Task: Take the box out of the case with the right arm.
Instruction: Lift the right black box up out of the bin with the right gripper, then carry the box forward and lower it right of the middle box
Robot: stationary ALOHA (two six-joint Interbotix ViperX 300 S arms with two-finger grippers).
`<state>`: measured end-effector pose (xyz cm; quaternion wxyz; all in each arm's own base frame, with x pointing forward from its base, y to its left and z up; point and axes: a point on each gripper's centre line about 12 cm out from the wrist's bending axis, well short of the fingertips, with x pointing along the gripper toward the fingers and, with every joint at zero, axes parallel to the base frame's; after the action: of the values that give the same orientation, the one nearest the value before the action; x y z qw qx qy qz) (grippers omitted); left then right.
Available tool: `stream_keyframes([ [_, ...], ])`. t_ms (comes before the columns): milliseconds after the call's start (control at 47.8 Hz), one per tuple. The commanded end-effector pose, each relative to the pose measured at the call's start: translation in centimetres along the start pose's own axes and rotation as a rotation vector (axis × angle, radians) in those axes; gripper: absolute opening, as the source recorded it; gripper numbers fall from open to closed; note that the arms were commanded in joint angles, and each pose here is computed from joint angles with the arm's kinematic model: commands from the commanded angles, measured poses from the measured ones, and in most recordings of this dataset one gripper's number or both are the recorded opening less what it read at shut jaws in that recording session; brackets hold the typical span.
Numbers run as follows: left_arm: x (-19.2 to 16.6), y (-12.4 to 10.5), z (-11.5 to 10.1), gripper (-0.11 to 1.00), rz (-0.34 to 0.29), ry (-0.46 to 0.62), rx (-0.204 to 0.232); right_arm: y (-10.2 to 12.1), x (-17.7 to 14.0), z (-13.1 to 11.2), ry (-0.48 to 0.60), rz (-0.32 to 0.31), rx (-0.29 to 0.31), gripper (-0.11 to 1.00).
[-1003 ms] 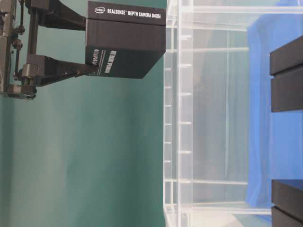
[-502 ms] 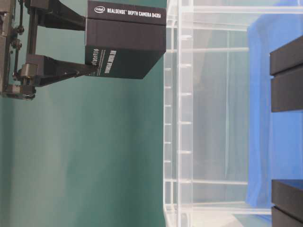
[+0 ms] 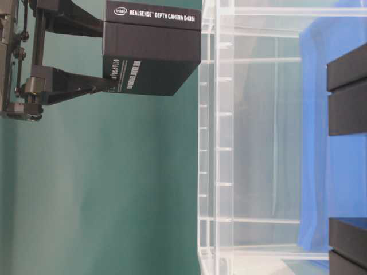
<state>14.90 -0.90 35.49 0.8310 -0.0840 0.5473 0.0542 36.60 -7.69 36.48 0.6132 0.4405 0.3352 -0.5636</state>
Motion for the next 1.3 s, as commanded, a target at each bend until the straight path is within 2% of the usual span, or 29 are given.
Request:
stream_keyframes([
  [0, -0.2, 0.0, 0.3, 0.0, 0.0, -0.011, -0.004, -0.5, -2.6, 0.7, -0.005, 0.065, 0.021, 0.65],
  [146, -0.1, 0.0, 0.3, 0.0, 0.0, -0.01, -0.003, -0.8, -3.2, -0.3, 0.002, 0.056, 0.01, 0.65],
  [334, 0.0, 0.0, 0.4, 0.0, 0.002, -0.005, -0.004, -1.1, -4.3, -2.7, 0.019, 0.047, 0.018, 0.65],
  [627, -0.1, 0.0, 0.4, 0.0, 0.002, -0.007, -0.004, -1.8, -6.6, -8.3, 0.047, 0.041, 0.027, 0.65],
  [982, -0.1, 0.0, 0.4, 0.0, 0.001, -0.008, -0.004, -3.8, -9.4, -14.8, 0.087, 0.051, 0.049, 0.65],
  [1108, -0.1, 0.0, 0.4, 0.0, 0.002, -0.007, -0.004, -4.2, -9.9, -15.8, 0.092, 0.051, 0.054, 0.65],
  [1275, -0.1, 0.0, 0.4, 0.0, 0.002, -0.007, -0.006, -4.3, -9.9, -15.8, 0.091, 0.05, 0.051, 0.65],
])
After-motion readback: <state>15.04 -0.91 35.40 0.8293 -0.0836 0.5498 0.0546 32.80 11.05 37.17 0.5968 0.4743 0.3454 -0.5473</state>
